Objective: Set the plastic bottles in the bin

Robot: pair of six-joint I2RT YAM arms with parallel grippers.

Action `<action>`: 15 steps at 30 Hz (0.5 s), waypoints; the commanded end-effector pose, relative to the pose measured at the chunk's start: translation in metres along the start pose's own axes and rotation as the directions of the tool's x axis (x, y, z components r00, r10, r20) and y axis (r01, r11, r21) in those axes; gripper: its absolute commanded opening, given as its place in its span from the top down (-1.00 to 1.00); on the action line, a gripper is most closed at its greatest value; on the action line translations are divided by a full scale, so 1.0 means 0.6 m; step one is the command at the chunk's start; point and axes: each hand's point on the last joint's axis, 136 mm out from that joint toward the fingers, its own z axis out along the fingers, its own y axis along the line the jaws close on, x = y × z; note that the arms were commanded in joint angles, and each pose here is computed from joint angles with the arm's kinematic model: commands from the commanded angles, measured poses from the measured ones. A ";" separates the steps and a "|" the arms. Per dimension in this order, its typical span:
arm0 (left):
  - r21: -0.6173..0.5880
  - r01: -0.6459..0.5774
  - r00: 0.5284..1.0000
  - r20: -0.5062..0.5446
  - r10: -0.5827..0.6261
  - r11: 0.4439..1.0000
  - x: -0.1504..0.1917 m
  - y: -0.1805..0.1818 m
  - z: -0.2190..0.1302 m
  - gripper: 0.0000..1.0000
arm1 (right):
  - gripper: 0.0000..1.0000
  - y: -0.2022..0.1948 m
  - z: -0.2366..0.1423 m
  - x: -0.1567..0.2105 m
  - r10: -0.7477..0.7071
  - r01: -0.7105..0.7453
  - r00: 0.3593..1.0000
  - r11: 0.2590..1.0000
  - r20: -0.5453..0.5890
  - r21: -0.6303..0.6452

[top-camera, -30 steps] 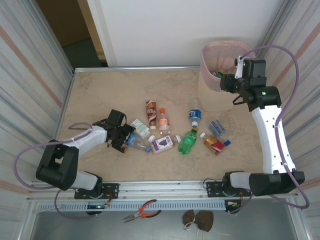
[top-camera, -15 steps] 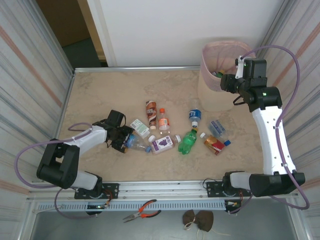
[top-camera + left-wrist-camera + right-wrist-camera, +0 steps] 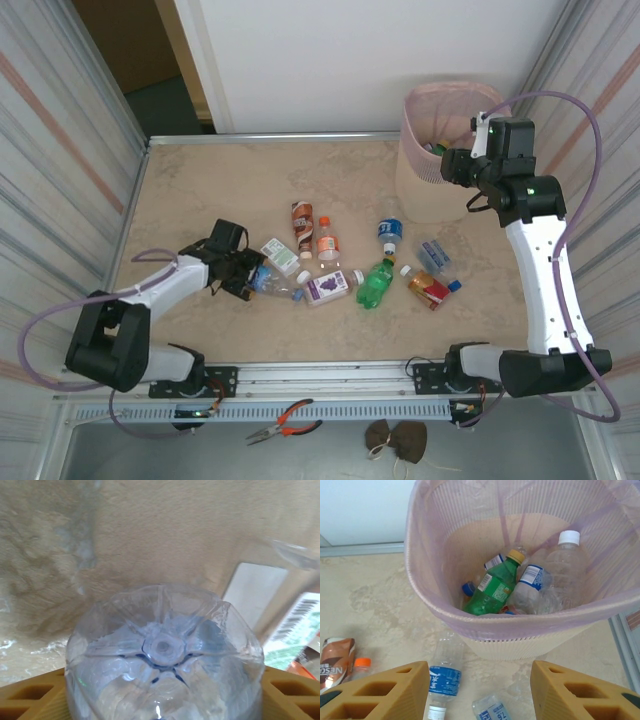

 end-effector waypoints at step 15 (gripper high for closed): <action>0.219 -0.277 0.947 0.227 0.228 0.935 -0.026 -0.066 -0.124 -0.27 | -0.10 0.042 -0.040 -0.022 -0.006 0.012 0.998 0.996 0.069 -0.089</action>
